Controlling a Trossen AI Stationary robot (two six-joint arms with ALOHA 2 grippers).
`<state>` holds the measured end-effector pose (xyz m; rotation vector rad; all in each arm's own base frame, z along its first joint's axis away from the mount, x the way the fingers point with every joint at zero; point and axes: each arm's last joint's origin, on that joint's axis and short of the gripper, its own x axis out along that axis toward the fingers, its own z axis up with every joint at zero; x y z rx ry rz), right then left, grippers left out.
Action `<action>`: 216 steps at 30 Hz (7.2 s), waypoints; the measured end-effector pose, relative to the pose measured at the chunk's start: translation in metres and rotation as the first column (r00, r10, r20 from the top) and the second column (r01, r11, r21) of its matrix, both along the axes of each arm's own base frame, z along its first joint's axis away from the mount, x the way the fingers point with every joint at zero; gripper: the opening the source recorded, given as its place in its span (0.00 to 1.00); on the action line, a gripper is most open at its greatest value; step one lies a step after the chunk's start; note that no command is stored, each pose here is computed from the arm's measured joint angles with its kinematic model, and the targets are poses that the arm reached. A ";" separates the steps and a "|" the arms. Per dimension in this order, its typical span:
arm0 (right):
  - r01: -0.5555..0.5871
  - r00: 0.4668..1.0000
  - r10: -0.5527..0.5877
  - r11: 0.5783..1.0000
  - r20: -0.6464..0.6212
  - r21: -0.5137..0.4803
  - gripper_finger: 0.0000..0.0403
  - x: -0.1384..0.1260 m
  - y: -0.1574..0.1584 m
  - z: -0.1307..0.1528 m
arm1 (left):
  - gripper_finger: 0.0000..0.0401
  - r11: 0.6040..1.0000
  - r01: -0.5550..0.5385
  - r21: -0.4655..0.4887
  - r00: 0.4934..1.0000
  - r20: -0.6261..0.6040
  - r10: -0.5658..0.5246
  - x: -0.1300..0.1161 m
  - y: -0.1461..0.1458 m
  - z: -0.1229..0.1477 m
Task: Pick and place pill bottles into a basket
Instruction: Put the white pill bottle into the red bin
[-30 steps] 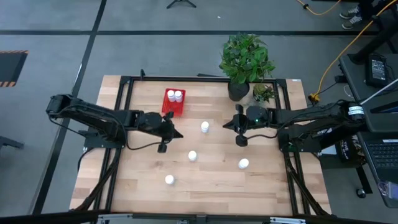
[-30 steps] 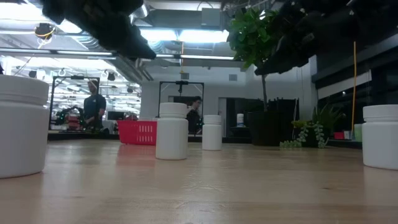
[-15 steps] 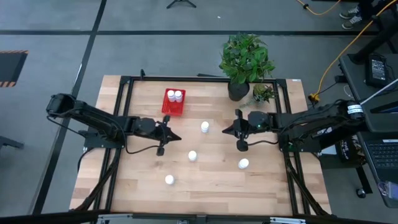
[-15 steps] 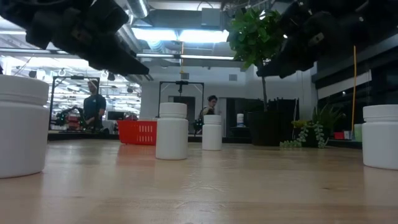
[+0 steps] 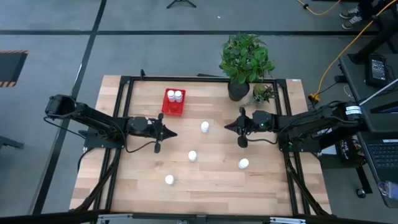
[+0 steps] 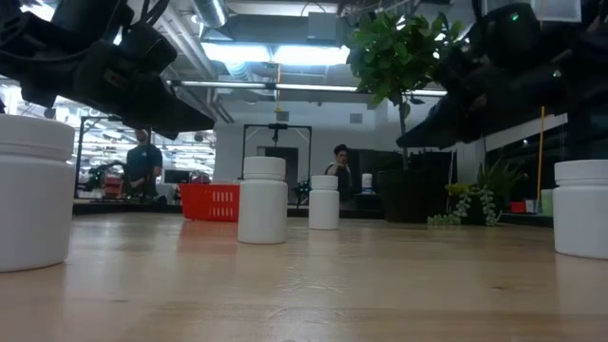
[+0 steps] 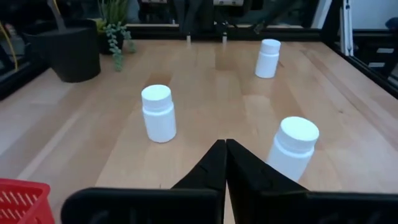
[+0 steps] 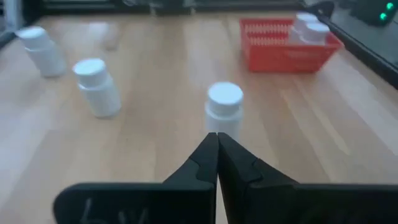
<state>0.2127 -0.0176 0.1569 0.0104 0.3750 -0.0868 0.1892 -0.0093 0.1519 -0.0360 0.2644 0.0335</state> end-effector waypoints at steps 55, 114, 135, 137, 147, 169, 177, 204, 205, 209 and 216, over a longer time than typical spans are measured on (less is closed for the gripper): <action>-0.026 0.993 0.026 1.000 -0.113 0.005 0.74 0.104 -0.033 -0.091 | 0.38 0.984 -0.173 0.047 0.985 -0.001 0.173 -0.001 0.005 0.000; -0.068 0.986 0.069 0.998 -0.150 0.007 0.65 0.122 -0.027 -0.099 | 0.38 0.984 -0.173 0.047 0.985 0.000 0.173 -0.001 0.005 0.000; -0.089 0.972 0.094 0.995 -0.217 0.034 0.65 0.117 -0.026 -0.099 | 0.38 0.984 -0.172 0.047 0.985 -0.001 0.172 -0.001 0.005 0.000; -0.091 0.971 0.097 0.995 -0.217 0.036 0.65 0.117 -0.026 -0.099 | 0.38 0.984 -0.172 0.047 0.985 -0.001 0.172 -0.001 0.005 0.000; -0.097 0.968 0.103 0.994 -0.228 0.041 0.65 0.116 -0.027 -0.099 | 0.38 0.984 -0.172 0.047 0.985 -0.001 0.172 -0.001 0.005 0.000; -0.111 0.964 0.118 0.993 -0.237 0.043 0.49 0.117 -0.028 -0.099 | 0.38 0.984 -0.172 0.047 0.985 -0.001 0.172 -0.001 0.005 0.000; -0.115 0.964 0.121 0.993 -0.237 0.041 0.45 0.117 -0.028 -0.099 | 0.38 0.984 -0.172 0.047 0.985 -0.001 0.172 -0.001 0.005 0.000; -0.166 0.963 0.189 0.978 -0.193 0.126 0.43 0.093 -0.028 -0.005 | 0.38 0.984 -0.172 0.047 0.985 0.000 0.172 0.000 0.005 0.000; -0.168 0.965 0.188 0.978 -0.181 0.122 0.43 0.092 -0.028 0.000 | 0.39 0.984 -0.172 0.047 0.985 0.000 0.172 0.000 0.005 0.000; -0.171 0.971 0.186 0.979 -0.149 0.109 0.43 0.086 -0.027 0.016 | 0.38 0.984 -0.172 0.047 0.985 0.000 0.172 0.000 0.005 0.000; -0.175 0.977 0.184 0.981 -0.107 0.086 0.43 0.077 -0.026 0.044 | 0.38 0.984 -0.172 0.047 0.985 0.000 0.172 0.000 0.005 0.000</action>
